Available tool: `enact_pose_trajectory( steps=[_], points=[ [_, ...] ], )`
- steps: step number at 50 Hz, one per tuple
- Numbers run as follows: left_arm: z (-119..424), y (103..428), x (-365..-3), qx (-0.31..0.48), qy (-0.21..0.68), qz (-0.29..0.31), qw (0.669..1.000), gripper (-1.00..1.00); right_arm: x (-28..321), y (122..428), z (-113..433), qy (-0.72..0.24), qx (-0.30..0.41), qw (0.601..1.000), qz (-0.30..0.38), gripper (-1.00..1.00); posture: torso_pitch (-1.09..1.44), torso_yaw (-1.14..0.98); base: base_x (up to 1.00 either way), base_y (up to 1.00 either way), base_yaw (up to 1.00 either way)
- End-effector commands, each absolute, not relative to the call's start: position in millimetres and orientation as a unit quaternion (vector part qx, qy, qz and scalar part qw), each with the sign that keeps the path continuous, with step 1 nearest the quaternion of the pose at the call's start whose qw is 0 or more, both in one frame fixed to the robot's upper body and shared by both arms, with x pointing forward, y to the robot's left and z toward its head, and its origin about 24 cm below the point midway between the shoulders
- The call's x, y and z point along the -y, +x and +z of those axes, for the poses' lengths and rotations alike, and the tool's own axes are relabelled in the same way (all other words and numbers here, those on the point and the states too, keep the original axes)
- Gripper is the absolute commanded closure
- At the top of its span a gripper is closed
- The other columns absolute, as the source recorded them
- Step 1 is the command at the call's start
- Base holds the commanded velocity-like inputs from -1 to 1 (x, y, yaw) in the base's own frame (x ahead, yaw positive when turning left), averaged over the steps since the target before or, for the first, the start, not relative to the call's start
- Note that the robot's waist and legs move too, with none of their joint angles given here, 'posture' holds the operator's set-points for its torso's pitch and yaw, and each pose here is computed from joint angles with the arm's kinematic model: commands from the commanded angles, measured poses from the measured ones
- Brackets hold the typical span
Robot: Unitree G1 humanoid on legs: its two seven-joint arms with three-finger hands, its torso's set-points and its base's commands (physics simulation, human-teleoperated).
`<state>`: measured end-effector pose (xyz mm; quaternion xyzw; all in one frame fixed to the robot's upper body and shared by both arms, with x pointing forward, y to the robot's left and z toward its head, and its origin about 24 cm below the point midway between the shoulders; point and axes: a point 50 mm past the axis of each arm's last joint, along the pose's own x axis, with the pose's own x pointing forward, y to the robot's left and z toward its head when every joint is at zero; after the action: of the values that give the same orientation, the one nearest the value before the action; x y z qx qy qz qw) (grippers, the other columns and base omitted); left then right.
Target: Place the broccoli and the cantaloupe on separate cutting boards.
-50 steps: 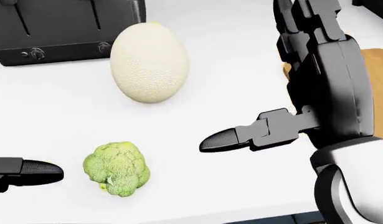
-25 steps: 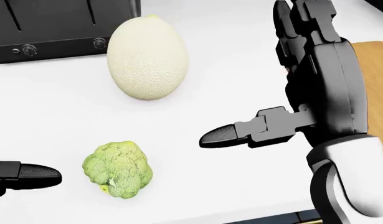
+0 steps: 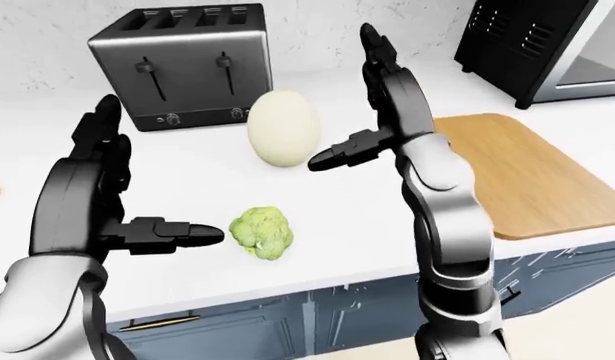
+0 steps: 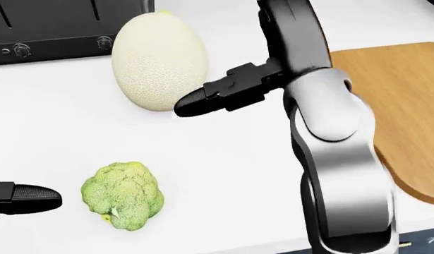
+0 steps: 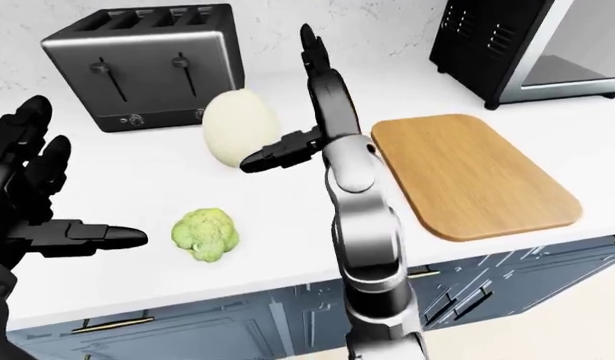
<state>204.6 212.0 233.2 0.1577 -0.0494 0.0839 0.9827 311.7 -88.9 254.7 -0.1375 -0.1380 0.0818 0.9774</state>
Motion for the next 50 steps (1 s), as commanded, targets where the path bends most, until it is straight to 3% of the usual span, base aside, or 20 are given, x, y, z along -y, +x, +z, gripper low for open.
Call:
enact_pose_trajectory(
  steps=[1,21,50],
  points=[
    [242.4,201.3,-211.3,0.08,0.169,0.088,0.978,-1.0,84.3,311.7,274.2,-0.143,0.18,0.97,0.074,-1.0,0.0,0.0,0.0,0.0,0.0],
    [240.0,200.3,-212.9,0.079,0.168,0.089,0.979,-1.0,52.3,357.2,279.5,-0.185,0.15,0.967,0.091,-1.0,0.0,0.0,0.0,0.0,0.0],
    [236.9,197.7,-216.1,0.075,0.17,0.092,0.978,-1.0,22.8,403.4,236.5,-0.197,0.112,0.968,0.107,-1.0,0.0,0.0,0.0,0.0,0.0]
  ],
)
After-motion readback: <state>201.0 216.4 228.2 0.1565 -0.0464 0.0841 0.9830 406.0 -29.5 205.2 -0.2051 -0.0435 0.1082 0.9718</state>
